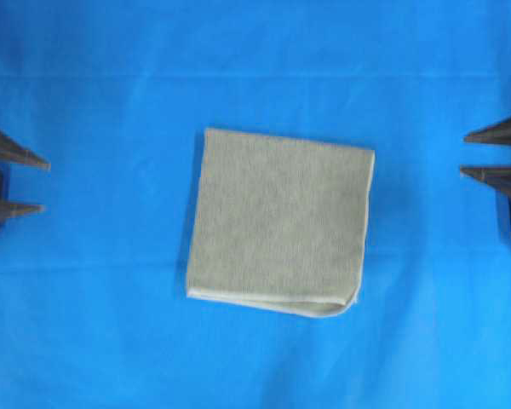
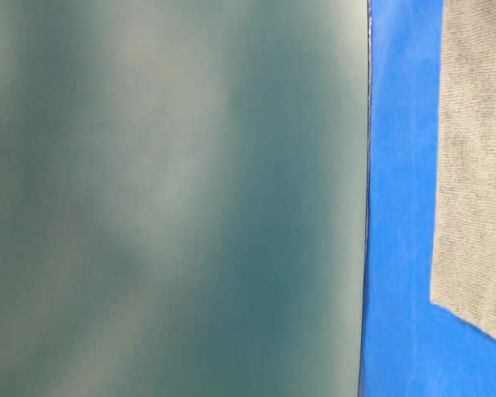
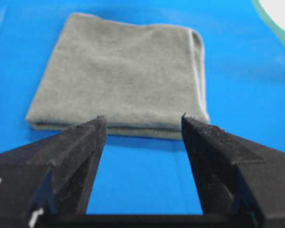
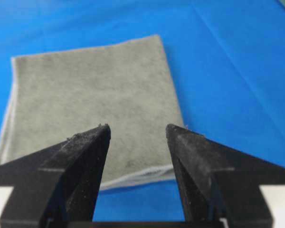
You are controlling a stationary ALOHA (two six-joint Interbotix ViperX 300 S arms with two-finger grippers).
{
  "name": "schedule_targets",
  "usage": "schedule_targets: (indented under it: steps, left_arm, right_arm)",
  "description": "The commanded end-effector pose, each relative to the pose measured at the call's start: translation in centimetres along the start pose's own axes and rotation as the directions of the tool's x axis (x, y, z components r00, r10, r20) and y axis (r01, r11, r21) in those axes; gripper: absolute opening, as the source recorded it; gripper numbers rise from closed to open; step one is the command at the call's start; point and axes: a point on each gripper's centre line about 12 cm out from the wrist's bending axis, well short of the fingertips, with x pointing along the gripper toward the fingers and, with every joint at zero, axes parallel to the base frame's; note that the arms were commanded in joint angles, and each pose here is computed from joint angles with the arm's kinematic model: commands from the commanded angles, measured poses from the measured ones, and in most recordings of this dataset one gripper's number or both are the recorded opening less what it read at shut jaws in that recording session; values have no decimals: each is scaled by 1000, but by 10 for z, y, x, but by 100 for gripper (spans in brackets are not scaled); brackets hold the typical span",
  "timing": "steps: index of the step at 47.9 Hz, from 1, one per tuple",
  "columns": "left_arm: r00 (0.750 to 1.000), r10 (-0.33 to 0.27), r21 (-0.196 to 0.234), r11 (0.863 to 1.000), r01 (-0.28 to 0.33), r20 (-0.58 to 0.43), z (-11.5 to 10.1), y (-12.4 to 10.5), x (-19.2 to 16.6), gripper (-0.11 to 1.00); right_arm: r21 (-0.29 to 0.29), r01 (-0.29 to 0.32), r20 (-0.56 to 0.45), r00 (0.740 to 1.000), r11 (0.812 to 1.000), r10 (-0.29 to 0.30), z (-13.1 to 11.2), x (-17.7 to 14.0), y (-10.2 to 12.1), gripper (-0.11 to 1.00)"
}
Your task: Fold a large towel.
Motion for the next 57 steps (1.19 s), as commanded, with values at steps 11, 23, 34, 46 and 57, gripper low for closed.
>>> schedule_targets:
  steps: [11,23,34,46,57]
  left_arm:
    - [1000,12,-5,1000,-12,4,1,2,0,62]
    - [1000,12,-7,1000,-12,5,2,2,0,62]
    - [1000,12,-5,1000,-12,7,2,2,0,62]
    - [1000,12,-5,1000,-12,10,3,2,0,62]
    - [1000,12,-5,1000,-12,5,2,2,-1,62]
  right_arm:
    - [-4,32,15,999,999,-32,1,3,-2,56]
    - [-4,29,16,999,1000,-29,1,3,-1,56]
    - [-6,33,15,999,999,-33,1,3,-2,56]
    - [-5,33,13,999,999,-33,0,3,-2,56]
    - [-6,40,14,999,999,-40,1,3,-3,56]
